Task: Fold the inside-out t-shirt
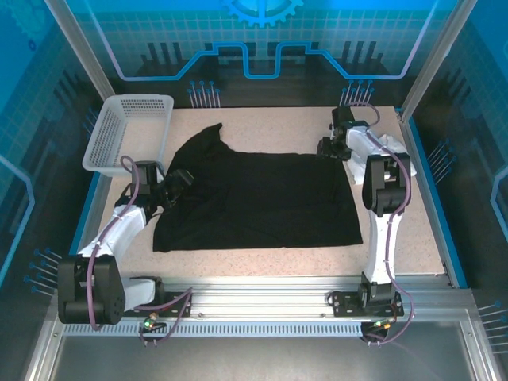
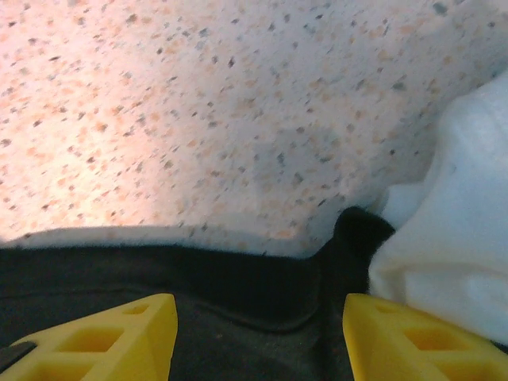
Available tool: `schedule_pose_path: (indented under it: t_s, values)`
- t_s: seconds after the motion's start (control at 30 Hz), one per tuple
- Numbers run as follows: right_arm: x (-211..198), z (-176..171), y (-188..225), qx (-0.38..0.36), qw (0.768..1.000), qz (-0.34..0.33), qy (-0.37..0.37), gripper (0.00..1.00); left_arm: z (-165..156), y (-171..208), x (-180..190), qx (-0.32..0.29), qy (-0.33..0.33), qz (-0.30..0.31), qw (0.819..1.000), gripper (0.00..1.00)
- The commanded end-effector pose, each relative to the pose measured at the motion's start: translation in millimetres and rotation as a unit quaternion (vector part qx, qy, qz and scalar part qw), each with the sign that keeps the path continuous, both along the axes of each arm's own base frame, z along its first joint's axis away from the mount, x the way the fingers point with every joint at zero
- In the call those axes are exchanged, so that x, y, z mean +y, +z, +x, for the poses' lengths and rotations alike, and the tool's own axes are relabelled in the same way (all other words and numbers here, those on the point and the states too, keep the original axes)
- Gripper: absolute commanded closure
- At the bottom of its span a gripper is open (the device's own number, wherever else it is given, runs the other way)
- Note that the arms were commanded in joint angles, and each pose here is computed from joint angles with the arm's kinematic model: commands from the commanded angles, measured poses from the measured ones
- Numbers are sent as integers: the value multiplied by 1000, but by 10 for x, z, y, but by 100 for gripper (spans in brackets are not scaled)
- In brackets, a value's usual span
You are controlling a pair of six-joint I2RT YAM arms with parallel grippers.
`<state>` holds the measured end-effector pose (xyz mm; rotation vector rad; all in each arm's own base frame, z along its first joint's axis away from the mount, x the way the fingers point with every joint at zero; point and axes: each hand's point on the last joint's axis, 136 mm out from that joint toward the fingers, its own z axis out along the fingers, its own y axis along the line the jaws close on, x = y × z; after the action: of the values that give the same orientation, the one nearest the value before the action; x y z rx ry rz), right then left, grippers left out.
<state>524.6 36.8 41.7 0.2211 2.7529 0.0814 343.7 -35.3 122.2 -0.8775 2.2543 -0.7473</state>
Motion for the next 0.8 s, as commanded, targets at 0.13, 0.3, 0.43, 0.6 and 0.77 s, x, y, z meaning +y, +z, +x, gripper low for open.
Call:
schedule_pose_path:
  t_s: [0.13,0.3,0.43,0.6,0.77]
  values:
    - [-316,58,-88,34,999,-41,-2,39,38,61,-29,-10,-12,1,1000,32]
    - [-354,77,-202,48,997,-53,5,38,14,41,-27,-5,-15,6,1000,32]
    - [-402,119,-231,53,997,-64,5,38,-4,23,-18,-3,-15,9,1000,32]
    - [-374,149,-277,57,997,-59,15,41,-8,-1,-15,-1,-14,10,1000,32]
    - [-144,198,-280,46,998,-8,44,53,-8,-12,-15,0,-16,11,1000,32]
